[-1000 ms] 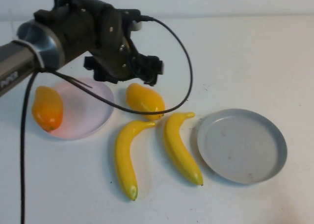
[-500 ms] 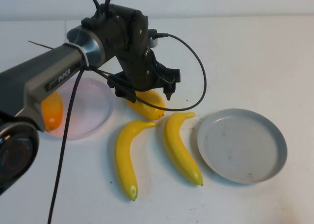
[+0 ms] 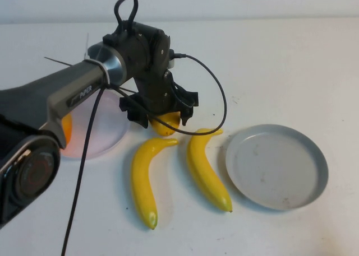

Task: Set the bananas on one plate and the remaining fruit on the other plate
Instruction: Put one type of fruit in the left plate

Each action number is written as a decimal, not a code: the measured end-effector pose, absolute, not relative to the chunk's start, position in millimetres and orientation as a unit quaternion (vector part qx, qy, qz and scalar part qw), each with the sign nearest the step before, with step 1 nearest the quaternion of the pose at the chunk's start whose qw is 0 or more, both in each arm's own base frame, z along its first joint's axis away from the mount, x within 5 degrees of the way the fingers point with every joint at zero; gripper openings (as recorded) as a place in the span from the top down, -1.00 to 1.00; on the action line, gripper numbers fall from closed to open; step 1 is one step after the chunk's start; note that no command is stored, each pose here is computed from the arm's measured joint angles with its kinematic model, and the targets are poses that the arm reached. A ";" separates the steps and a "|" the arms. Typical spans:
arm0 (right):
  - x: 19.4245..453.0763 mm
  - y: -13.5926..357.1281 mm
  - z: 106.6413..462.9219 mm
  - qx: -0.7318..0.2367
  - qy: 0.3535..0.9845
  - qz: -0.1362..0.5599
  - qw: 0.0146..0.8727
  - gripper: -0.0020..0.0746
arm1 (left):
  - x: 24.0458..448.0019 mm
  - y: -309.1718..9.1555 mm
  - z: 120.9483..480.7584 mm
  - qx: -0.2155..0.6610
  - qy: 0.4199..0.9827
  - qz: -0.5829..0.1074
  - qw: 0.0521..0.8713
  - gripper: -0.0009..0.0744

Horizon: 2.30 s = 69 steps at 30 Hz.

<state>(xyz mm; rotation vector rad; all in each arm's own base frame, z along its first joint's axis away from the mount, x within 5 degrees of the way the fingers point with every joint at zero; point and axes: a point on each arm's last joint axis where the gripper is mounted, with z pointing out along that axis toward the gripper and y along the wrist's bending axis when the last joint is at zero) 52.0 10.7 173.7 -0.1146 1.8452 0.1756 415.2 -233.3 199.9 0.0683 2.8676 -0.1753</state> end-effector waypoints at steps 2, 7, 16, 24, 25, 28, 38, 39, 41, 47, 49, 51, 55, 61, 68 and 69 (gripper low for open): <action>52.0 10.7 173.7 -0.049 0.796 0.076 0.599 0.99 | 417.5 -234.4 196.1 0.025 0.989 -0.060 0.135 -0.80; 52.0 10.7 173.7 -0.049 0.796 0.076 0.599 0.99 | 421.1 -235.6 190.7 0.037 0.987 -0.058 0.144 -0.80; 52.0 10.7 173.7 -0.049 0.796 0.076 0.599 0.99 | 426.4 -236.4 192.6 0.056 0.981 -0.059 0.176 -0.78; 52.0 10.7 173.7 -0.049 0.796 0.076 0.599 0.99 | 428.2 -237.4 193.4 0.076 0.977 -0.060 0.188 -0.46; 52.0 10.7 173.7 -0.049 0.796 0.076 0.599 0.99 | 428.2 -237.4 193.4 0.080 0.977 -0.059 0.188 -0.46; 52.0 10.7 173.7 -0.049 0.796 0.076 0.599 0.99 | 427.7 -237.1 193.1 0.101 0.976 -0.053 0.186 -0.46; 52.0 10.7 173.7 -0.049 0.796 0.076 0.599 0.99 | 398.9 -228.9 275.5 0.133 0.964 -0.058 0.223 -0.46; 52.0 10.7 173.7 -0.049 0.796 0.076 0.599 0.99 | 395.1 -222.1 284.6 0.130 0.966 -0.052 0.218 -0.46; 52.0 10.7 173.7 -0.049 0.796 0.076 0.599 0.99 | 391.5 -206.5 294.3 0.120 0.972 -0.034 0.201 -0.46; 52.0 10.7 173.7 -0.049 0.796 0.076 0.599 0.99 | 406.0 -155.7 292.9 0.078 0.980 0.030 0.178 -0.46; 52.0 10.7 173.7 -0.049 0.796 0.076 0.599 0.99 | 407.9 -145.5 286.6 0.070 0.982 0.041 0.168 -0.46; 52.0 10.7 173.7 -0.049 0.796 0.076 0.599 0.99 | 407.2 -138.1 276.2 0.066 0.985 0.049 0.150 -0.46; 52.0 10.7 173.7 -0.049 0.796 0.076 0.599 0.99 | 403.3 -127.5 252.2 0.062 0.989 0.061 0.117 -0.46; 52.0 10.7 173.7 -0.049 0.796 0.076 0.599 0.99 | 399.0 -135.2 233.1 0.084 0.988 0.054 0.119 -0.46; 52.0 10.7 173.7 -0.049 0.796 0.076 0.599 0.99 | 399.2 -135.4 231.8 0.085 0.987 0.053 0.122 -0.79; 52.0 10.7 173.7 -0.049 0.796 0.076 0.599 0.99 | 398.8 -135.2 232.2 0.085 0.987 0.053 0.122 -0.79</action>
